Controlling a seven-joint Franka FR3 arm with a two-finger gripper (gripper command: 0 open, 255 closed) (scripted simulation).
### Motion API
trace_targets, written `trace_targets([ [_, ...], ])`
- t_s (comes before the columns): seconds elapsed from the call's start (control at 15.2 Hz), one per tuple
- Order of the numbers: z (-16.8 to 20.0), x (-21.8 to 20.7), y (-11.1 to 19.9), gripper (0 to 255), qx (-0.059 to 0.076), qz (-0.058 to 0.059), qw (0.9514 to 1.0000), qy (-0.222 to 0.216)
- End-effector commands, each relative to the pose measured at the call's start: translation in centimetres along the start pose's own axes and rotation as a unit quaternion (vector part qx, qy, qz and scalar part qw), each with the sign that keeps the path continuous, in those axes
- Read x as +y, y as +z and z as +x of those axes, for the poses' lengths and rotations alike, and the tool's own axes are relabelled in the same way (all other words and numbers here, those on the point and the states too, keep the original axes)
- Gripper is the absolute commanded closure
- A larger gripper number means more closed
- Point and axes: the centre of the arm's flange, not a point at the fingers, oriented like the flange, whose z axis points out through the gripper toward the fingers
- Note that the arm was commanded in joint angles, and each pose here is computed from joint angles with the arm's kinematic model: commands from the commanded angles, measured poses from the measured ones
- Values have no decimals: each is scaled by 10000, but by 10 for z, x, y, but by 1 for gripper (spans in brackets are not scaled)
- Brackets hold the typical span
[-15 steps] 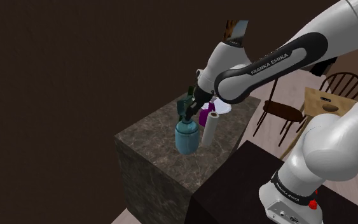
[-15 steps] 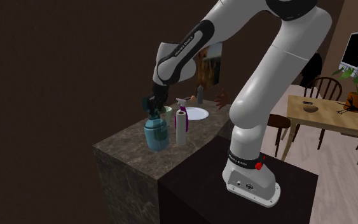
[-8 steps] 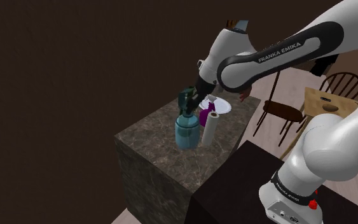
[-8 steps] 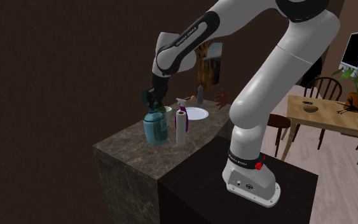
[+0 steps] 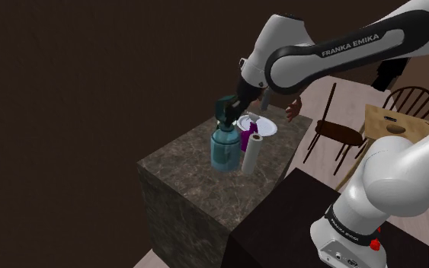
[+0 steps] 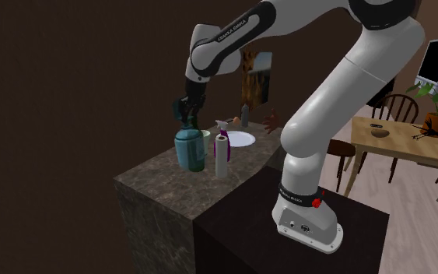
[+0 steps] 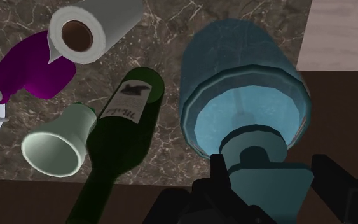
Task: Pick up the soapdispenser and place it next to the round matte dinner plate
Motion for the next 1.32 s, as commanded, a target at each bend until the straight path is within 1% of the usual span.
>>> trace_targets([
  [0.0,4,2,-9,255,3,0,10000,1],
  [1.25,34,2,-105,255,3,0,10000,1],
])
